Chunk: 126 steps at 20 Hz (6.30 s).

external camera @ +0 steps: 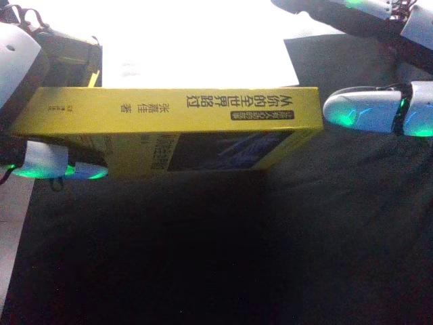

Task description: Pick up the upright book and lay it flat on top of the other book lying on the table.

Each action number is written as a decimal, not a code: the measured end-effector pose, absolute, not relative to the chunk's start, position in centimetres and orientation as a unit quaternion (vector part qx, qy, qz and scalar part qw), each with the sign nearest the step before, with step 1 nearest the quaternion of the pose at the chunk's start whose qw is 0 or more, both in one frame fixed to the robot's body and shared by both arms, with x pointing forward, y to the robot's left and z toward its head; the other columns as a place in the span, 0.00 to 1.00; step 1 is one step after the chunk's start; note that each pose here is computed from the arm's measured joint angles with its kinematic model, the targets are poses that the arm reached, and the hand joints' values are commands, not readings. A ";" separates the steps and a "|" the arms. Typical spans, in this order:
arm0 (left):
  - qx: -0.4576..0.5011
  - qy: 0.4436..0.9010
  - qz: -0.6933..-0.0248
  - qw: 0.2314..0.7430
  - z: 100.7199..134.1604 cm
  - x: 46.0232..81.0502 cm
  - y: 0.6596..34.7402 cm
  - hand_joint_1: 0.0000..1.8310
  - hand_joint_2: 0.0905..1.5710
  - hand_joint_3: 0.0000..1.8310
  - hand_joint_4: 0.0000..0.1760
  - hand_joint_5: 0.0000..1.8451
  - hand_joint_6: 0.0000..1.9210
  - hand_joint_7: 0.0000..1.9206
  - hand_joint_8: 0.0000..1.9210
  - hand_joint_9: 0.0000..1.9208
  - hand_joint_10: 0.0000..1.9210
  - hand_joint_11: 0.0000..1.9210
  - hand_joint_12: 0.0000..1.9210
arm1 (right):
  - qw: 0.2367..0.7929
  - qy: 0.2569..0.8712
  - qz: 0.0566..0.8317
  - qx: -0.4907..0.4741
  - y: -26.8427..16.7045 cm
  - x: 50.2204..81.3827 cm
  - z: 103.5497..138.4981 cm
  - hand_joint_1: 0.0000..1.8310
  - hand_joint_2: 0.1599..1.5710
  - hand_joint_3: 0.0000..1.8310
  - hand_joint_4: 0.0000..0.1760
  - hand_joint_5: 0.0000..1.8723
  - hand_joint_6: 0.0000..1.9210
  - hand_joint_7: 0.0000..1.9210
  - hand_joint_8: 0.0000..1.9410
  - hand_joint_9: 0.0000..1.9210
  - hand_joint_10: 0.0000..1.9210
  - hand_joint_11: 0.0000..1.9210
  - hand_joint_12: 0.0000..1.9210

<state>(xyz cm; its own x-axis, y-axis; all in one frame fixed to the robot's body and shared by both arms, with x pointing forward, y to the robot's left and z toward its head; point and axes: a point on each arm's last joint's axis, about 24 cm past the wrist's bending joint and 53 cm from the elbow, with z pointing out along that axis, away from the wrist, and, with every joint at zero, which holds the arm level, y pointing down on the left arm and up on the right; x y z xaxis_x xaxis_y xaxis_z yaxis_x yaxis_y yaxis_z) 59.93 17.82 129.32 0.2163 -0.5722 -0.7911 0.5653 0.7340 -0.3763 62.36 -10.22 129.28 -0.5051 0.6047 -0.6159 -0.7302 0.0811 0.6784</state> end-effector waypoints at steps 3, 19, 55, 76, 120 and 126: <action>0.011 0.491 -0.373 0.787 130.3 59.0 17.4 0.93 0.24 0.86 0.00 0.58 0.96 0.55 1.00 0.74 1.00 0.47 0.99 | 0.492 0.544 0.677 -0.059 -10.1 62.2 129.3 0.18 0.76 0.00 0.54 0.00 0.00 0.00 0.00 0.00 0.00 0.00 0.00; -0.024 0.479 -0.377 0.792 130.4 59.8 17.9 0.90 0.15 1.00 0.00 0.59 0.95 0.60 0.96 0.64 1.00 0.68 1.00 | 0.429 0.560 0.708 -0.041 -6.4 61.9 126.0 0.35 0.70 0.00 0.29 0.00 0.00 0.00 0.00 0.00 0.00 0.00 0.00; -0.053 0.465 -0.380 0.798 130.2 59.6 18.7 0.90 0.15 1.00 0.00 0.60 0.91 0.61 0.94 0.64 1.00 0.78 1.00 | 0.382 0.602 0.700 0.028 -6.7 62.4 119.7 0.45 0.70 0.00 0.00 0.00 0.00 0.00 0.00 0.00 0.00 0.00 0.00; -0.051 0.449 -0.387 0.804 130.3 58.4 18.5 0.90 0.16 0.99 0.00 0.57 0.92 0.60 0.94 0.63 1.00 0.76 1.00 | 0.397 0.596 0.695 0.068 -7.4 65.7 118.6 0.60 0.85 0.01 0.00 0.18 0.89 0.33 0.80 0.22 0.82 0.12 1.00; -0.070 0.522 -0.316 0.789 125.9 57.7 22.5 0.37 0.59 0.01 0.79 0.00 0.00 0.00 0.00 0.00 0.00 0.00 0.00 | 0.499 0.515 0.697 0.018 -12.8 65.6 130.0 0.57 0.85 0.00 1.00 0.72 1.00 0.85 1.00 0.95 1.00 0.98 1.00; -0.070 0.529 -0.317 0.784 125.5 57.9 22.3 0.38 0.61 0.01 0.93 0.00 0.00 0.00 0.00 0.00 0.00 0.00 0.00 | 0.525 0.512 0.680 0.016 -13.9 67.2 131.0 0.56 0.85 0.00 1.00 0.72 1.00 0.85 1.00 0.95 1.00 0.98 1.00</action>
<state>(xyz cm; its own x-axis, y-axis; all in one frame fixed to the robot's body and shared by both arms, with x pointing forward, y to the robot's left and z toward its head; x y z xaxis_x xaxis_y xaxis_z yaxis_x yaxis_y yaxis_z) 57.87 22.30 125.45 0.2399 -0.5717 -0.7846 0.4229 0.7890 -0.4457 67.19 -13.88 131.02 -0.4479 0.7305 -0.5155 -0.6970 0.0759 0.7131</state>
